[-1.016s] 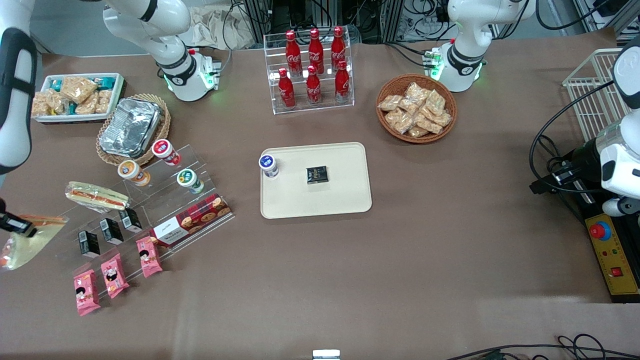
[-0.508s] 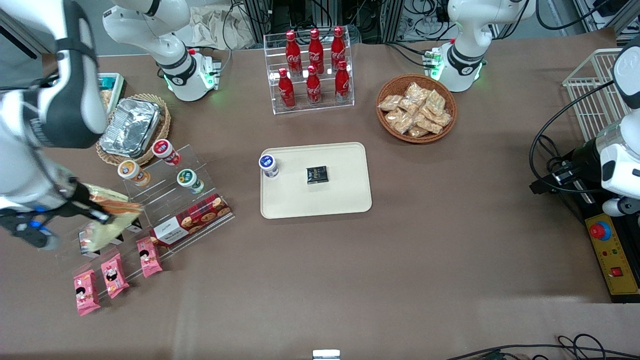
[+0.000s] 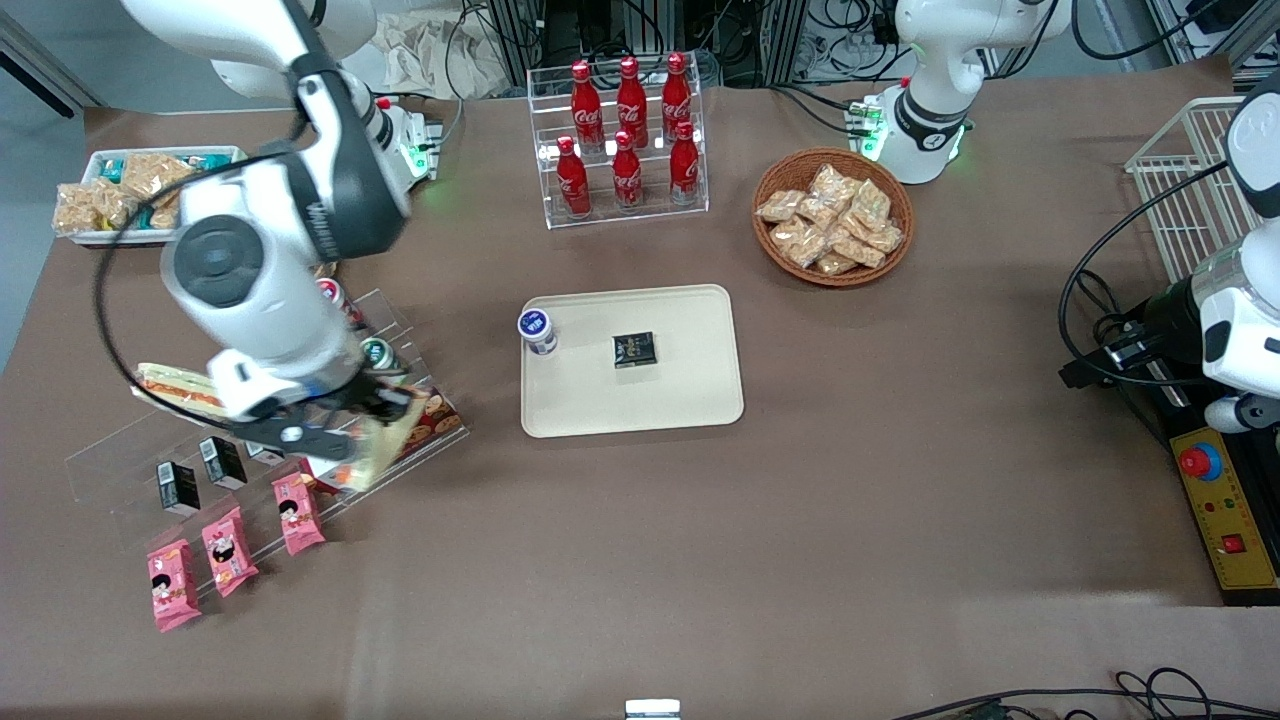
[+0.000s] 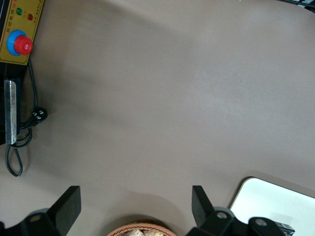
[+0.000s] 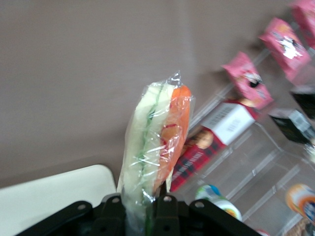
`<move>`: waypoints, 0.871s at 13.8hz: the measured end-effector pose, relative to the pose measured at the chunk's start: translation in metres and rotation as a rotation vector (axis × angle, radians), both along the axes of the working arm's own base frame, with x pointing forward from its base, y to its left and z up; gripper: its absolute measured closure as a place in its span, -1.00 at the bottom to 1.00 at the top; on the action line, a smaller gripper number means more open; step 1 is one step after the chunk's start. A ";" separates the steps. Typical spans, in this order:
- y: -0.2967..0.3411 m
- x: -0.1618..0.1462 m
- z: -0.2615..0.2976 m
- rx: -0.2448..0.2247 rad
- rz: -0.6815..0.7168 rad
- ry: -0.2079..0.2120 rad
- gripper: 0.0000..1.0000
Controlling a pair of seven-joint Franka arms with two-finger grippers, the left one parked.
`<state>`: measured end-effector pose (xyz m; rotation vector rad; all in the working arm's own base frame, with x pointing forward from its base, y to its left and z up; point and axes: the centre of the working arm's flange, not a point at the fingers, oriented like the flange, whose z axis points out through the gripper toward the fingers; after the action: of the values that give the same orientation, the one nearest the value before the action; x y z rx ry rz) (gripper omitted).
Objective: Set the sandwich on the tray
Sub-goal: 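Lift the sandwich with the right gripper and carry it toward the cream tray, then lower the sandwich onto the cream tray and open the right gripper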
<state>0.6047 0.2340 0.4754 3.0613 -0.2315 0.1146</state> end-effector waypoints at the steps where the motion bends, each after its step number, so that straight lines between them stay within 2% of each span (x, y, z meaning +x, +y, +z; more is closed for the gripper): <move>1: 0.017 -0.002 -0.006 -0.002 0.063 -0.012 0.59; 8: 0.124 -0.022 -0.073 -0.050 0.557 -0.060 0.59; 12: 0.198 -0.062 -0.148 -0.118 0.895 -0.010 0.59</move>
<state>0.5428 0.4317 0.3273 2.7853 1.0962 0.1732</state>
